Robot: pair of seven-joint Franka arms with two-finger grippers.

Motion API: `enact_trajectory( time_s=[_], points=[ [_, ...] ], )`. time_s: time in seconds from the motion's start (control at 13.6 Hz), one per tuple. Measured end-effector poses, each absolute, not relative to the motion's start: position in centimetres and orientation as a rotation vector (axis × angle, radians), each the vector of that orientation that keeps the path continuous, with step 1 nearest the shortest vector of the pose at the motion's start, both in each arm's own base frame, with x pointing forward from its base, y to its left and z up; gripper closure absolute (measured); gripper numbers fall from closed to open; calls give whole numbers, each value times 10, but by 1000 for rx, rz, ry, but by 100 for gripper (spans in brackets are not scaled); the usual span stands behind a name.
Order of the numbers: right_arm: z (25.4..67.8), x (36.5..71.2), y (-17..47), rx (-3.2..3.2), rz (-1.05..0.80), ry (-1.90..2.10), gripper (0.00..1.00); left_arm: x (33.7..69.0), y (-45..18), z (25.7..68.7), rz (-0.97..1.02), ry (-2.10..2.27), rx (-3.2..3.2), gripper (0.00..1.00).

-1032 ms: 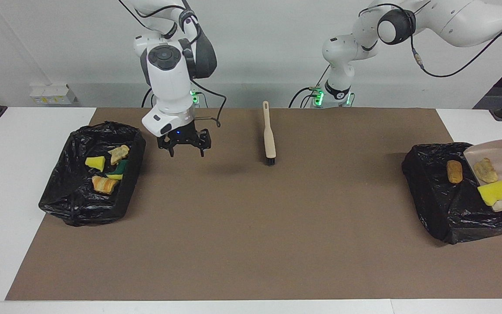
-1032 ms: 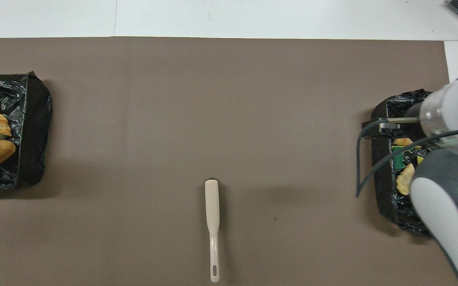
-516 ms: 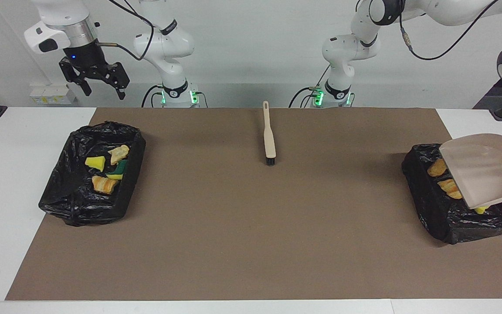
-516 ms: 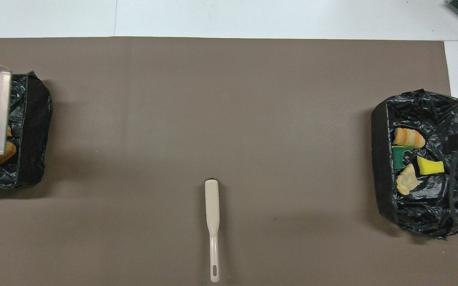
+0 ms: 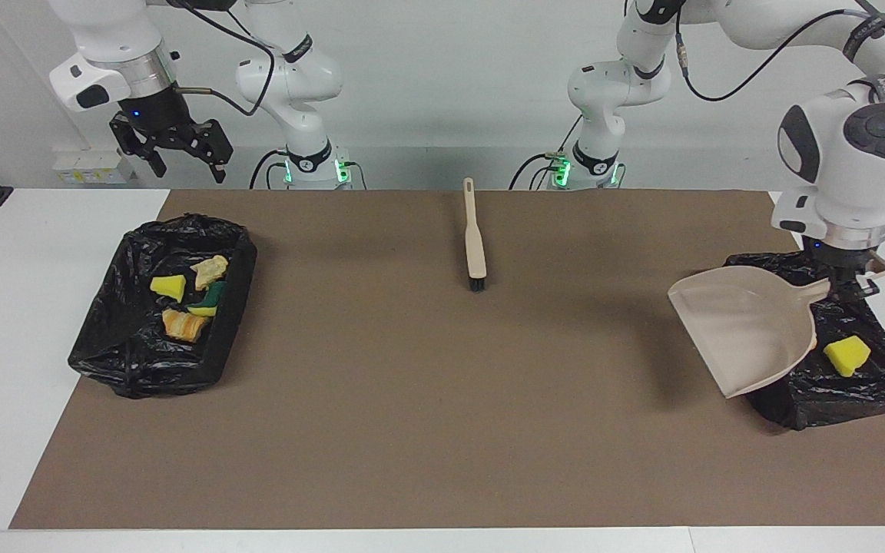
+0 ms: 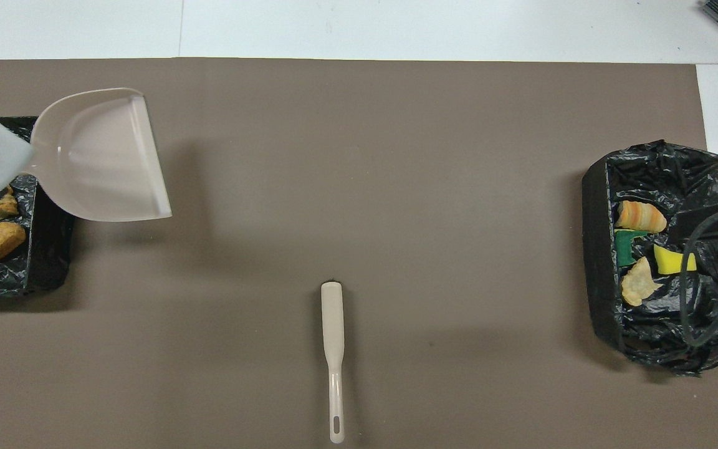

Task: Sweep and dump trash in bin
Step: 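Lift the empty dustpan from the bag and set it at mat center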

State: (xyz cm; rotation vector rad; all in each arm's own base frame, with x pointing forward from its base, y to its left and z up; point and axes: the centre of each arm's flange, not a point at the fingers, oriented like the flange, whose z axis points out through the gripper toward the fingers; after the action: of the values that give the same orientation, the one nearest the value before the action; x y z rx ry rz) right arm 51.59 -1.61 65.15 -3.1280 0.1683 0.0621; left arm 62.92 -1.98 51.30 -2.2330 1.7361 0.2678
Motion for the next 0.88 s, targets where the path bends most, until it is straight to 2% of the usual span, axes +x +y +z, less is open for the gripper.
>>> enact_trajectory(
  time_s=[0.29, 0.59, 0.88],
  points=[
    [650, 508, -17, -3109, 139, 172, 0, 599, -162, 463, 215, 1430, -2503, 67],
    [651, 507, -17, -3108, 137, 171, 0, 566, -258, 428, 211, 1080, -2789, 67],
    [651, 507, -16, -3108, 137, 170, 0, 538, -340, 410, 195, 477, -3125, 67]
  ],
)
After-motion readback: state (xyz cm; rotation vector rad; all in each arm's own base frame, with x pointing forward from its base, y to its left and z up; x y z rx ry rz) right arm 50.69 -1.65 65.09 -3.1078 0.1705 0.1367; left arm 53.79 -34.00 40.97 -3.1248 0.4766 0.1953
